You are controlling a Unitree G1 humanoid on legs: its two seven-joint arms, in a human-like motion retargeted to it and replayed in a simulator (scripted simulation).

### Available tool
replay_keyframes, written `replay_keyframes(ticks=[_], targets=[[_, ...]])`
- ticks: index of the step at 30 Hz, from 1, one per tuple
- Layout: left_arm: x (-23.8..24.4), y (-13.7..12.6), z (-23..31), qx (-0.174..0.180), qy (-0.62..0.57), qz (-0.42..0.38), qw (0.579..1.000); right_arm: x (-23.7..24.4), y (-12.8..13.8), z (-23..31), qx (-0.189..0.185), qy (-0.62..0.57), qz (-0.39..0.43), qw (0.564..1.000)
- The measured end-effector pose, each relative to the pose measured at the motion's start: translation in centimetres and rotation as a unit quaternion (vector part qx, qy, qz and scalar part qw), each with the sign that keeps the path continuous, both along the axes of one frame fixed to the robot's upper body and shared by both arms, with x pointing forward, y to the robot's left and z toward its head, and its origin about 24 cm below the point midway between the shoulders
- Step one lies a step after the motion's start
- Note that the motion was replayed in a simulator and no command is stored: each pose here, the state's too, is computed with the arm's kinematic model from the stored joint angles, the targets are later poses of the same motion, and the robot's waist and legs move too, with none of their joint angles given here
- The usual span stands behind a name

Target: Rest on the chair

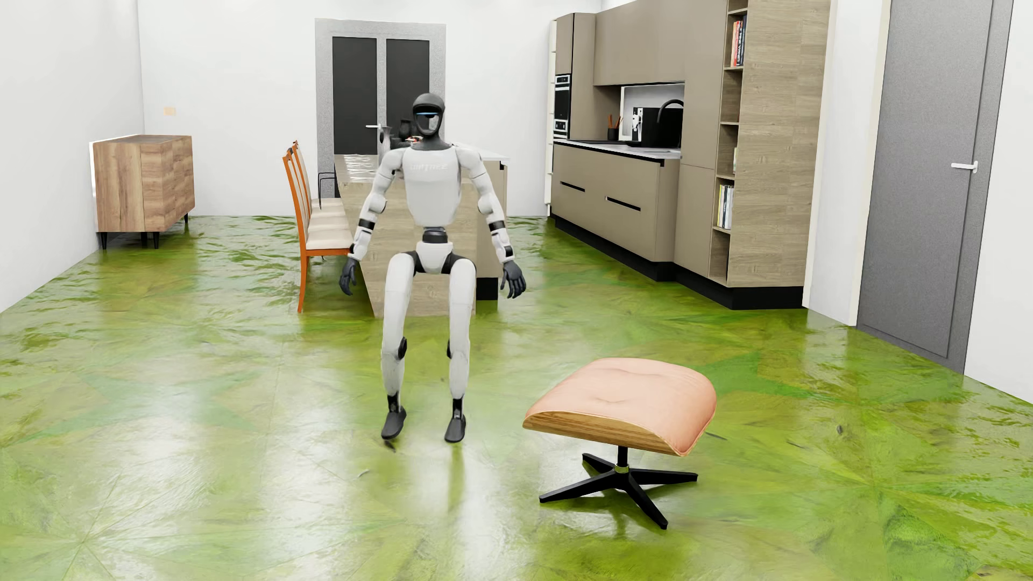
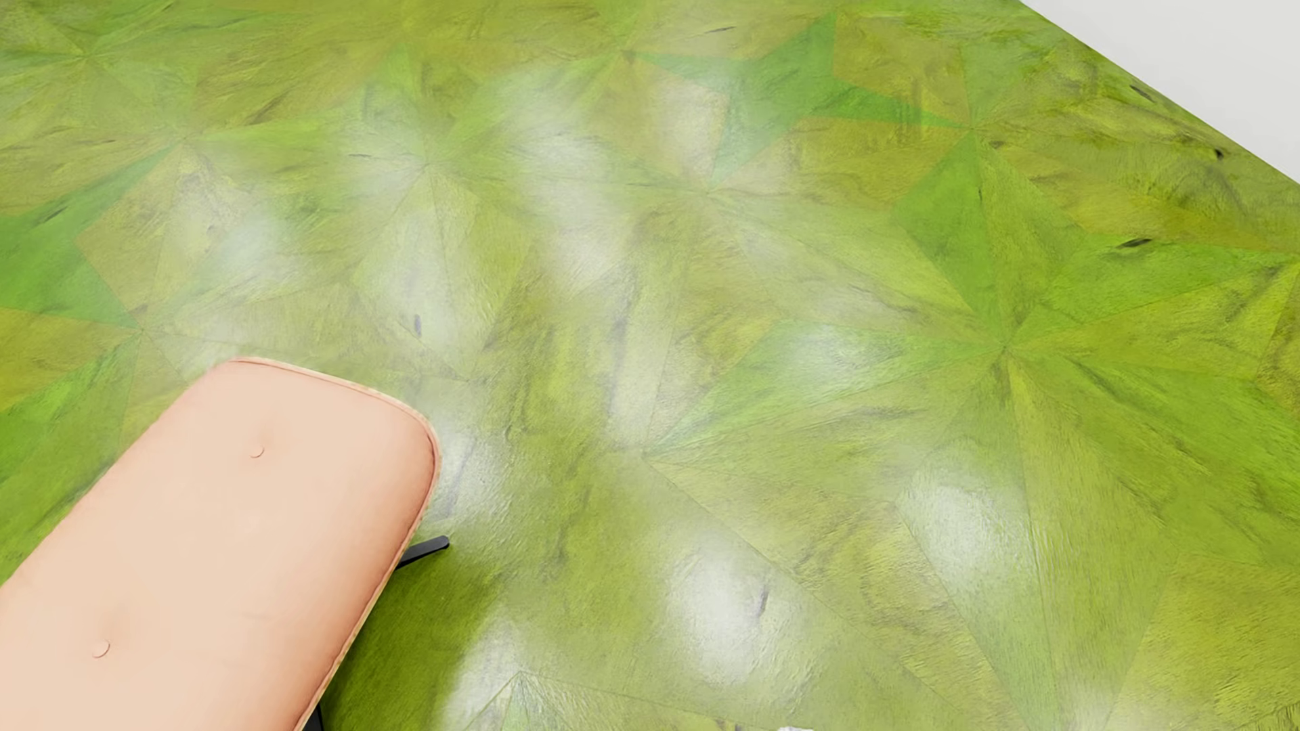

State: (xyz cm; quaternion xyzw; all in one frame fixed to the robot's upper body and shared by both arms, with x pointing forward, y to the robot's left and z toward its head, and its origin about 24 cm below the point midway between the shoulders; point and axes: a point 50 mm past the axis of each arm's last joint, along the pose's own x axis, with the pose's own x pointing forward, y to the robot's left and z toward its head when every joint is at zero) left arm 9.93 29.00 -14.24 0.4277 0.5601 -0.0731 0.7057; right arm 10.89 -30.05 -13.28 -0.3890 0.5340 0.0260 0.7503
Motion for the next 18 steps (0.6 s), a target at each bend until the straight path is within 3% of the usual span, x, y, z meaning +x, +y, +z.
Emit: replay_keyframes(ticks=[5,11,18], targets=[[2.5,-1.4,0.3,-0.016,-0.028,-0.052,0.998,-0.8,-1.4,0.3,-0.011,0.011,-0.027,1.0],[-0.9,-0.8,-0.5,-0.02,0.016,-0.026,0.999,-3.1,-2.0,0.1,-0.014,0.038,-0.043,0.998],[-0.3,-0.6,-0.2,-0.006,0.007,-0.029,1.0,0.7,-0.8,0.8,-0.015,-0.027,0.009,0.999]])
